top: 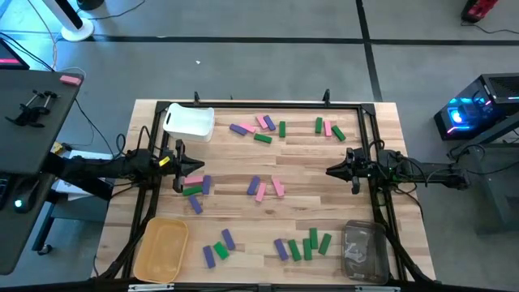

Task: Sort blocks

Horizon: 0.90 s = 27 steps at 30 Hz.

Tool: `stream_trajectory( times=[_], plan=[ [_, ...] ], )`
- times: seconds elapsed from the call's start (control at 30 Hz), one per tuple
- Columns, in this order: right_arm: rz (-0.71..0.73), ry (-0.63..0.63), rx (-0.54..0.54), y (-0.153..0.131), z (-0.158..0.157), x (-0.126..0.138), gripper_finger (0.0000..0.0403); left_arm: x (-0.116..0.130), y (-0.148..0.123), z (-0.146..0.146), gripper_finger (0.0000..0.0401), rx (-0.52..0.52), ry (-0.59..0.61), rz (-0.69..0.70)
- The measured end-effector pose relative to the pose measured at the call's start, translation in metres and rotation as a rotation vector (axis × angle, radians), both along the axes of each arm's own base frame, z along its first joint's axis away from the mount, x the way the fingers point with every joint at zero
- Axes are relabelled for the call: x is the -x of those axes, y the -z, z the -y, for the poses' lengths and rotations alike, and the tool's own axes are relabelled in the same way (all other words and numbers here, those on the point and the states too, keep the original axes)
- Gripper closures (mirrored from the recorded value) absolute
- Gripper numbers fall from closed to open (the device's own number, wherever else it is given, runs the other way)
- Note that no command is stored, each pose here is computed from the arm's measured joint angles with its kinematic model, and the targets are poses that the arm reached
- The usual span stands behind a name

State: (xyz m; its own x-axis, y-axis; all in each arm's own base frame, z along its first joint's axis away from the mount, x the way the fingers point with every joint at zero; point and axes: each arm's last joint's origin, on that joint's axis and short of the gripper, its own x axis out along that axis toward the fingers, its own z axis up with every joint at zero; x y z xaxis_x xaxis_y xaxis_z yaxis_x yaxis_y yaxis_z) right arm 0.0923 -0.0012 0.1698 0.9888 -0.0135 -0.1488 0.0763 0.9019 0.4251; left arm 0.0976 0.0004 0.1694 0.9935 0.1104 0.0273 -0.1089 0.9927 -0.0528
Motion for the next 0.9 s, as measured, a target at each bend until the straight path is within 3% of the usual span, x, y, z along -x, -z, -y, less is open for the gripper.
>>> stream_trajectory(
  times=[0.73,0.9],
  plan=[
    [-0.001,-0.001,0.000,0.000,0.000,0.000,0.0403,0.000,0.000,0.000,0.0398,0.000,0.000,0.004],
    [0.000,0.000,0.000,0.000,0.000,0.000,0.0403,0.002,-0.016,0.000,0.0398,0.047,0.003,0.169]
  ],
)
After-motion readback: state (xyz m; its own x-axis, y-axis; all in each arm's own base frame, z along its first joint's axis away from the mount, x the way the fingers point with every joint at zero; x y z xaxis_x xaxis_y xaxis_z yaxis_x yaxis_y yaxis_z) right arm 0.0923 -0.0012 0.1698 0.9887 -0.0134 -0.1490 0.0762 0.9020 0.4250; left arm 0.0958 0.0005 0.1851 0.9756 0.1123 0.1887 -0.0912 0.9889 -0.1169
